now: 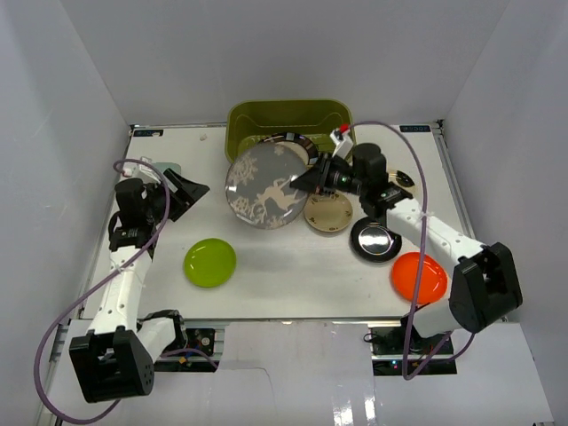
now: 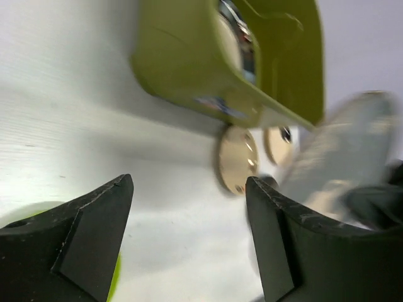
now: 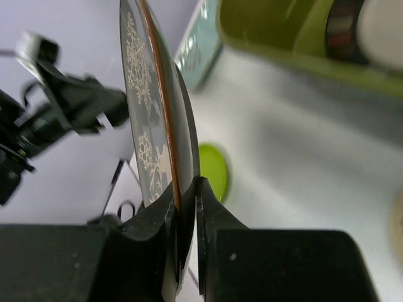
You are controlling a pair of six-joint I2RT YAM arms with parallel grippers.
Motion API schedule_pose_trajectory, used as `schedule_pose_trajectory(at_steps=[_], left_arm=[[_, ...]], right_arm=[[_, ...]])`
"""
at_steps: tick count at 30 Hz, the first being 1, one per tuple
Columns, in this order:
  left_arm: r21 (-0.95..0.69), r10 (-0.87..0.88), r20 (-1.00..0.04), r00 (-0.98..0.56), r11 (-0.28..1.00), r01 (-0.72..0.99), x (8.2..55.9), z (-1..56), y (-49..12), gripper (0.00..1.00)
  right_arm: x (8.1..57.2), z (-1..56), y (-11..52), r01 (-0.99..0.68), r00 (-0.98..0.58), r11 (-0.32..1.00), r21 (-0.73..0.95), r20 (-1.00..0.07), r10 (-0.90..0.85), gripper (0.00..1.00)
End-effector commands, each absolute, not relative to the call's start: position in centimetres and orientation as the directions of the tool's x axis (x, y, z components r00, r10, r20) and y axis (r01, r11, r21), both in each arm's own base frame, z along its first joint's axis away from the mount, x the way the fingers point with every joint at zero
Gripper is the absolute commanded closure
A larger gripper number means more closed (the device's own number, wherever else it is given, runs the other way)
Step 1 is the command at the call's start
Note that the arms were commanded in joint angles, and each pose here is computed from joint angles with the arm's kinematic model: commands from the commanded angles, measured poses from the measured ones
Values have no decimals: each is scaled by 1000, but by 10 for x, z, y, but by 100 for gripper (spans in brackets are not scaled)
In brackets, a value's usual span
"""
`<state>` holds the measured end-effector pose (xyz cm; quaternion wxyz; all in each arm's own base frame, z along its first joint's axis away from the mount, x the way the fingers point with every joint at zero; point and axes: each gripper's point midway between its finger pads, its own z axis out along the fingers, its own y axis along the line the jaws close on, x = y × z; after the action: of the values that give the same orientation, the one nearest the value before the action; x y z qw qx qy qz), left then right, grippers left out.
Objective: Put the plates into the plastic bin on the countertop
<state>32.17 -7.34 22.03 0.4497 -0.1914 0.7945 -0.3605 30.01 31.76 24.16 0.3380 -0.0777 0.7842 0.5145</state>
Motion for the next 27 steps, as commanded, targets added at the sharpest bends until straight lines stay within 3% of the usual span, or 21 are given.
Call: schedule_pose_trajectory(at_steps=[1, 2, 8, 15, 27], left_arm=[[-706, -727, -578, -370, 673, -221, 350, 199, -22, 16], [-708, -746, -562, -359, 658, -259, 352, 191, -15, 16], [-710, -845, -486, -224, 531, -462, 361, 144, 41, 15], [-676, -896, -428, -118, 404, -617, 348, 101, 89, 13], [-618, -887, -454, -85, 382, -687, 359, 64, 129, 13]], right_arm=[[350, 351, 305, -632, -563, 399, 664, -748, 351, 92], [362, 370, 301, -644, -534, 408, 647, -762, 367, 92], [461, 361, 272, -569, -482, 524, 634, -773, 412, 92], [543, 315, 275, -495, -526, 579, 648, -754, 394, 92], [568, 230, 284, -385, -648, 597, 704, -667, 369, 92]])
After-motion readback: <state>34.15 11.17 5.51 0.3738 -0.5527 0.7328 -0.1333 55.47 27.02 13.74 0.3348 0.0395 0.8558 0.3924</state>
